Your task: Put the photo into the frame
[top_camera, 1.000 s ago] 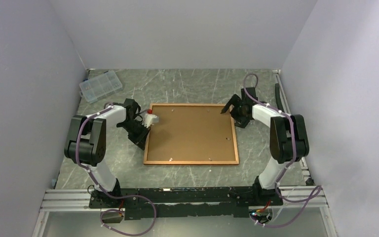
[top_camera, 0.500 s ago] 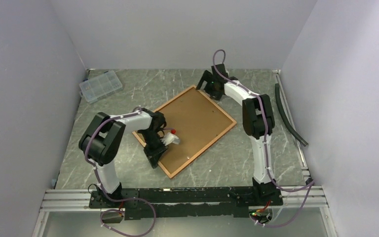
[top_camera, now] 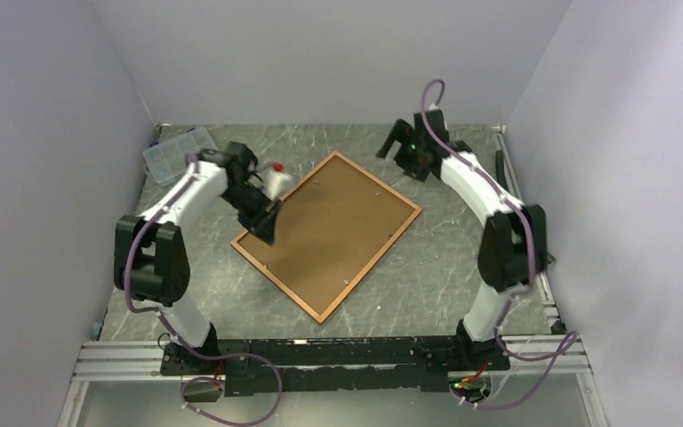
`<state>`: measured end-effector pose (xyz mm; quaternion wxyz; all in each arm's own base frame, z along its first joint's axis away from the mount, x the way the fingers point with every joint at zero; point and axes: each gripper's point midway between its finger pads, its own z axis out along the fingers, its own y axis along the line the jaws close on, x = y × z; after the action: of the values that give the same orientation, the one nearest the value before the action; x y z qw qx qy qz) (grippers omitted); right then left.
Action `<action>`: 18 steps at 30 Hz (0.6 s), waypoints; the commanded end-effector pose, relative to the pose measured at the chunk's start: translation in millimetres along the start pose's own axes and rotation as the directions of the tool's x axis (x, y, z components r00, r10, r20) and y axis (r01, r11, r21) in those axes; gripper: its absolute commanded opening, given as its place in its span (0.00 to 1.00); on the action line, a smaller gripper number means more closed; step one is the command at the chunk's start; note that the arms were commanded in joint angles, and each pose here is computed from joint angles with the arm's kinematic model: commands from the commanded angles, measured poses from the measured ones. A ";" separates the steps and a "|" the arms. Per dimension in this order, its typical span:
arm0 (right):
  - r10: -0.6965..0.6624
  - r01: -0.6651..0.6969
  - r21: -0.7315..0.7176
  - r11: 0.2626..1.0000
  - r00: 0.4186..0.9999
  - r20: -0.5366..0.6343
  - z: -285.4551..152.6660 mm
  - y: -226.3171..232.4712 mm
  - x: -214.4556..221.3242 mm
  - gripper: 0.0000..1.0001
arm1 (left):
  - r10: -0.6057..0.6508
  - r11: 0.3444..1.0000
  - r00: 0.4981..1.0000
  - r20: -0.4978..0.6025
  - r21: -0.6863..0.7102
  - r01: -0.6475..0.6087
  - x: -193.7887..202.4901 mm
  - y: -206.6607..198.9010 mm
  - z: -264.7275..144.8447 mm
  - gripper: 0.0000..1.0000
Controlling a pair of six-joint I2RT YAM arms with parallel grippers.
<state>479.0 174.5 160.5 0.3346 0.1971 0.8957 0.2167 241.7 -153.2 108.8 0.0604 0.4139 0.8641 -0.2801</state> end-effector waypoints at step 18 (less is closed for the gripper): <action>0.085 -0.115 -0.090 0.989 0.954 -0.287 -77.0 -79.1 202.7 1.00 | -0.396 0.890 0.905 0.156 -0.179 0.420 23.0 175.5 0.4 0.26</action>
<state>243.9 172.8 48.4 0.1716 0.2011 0.9333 0.2429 375.8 -37.0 21.3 0.0956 0.1814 0.9563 -0.2086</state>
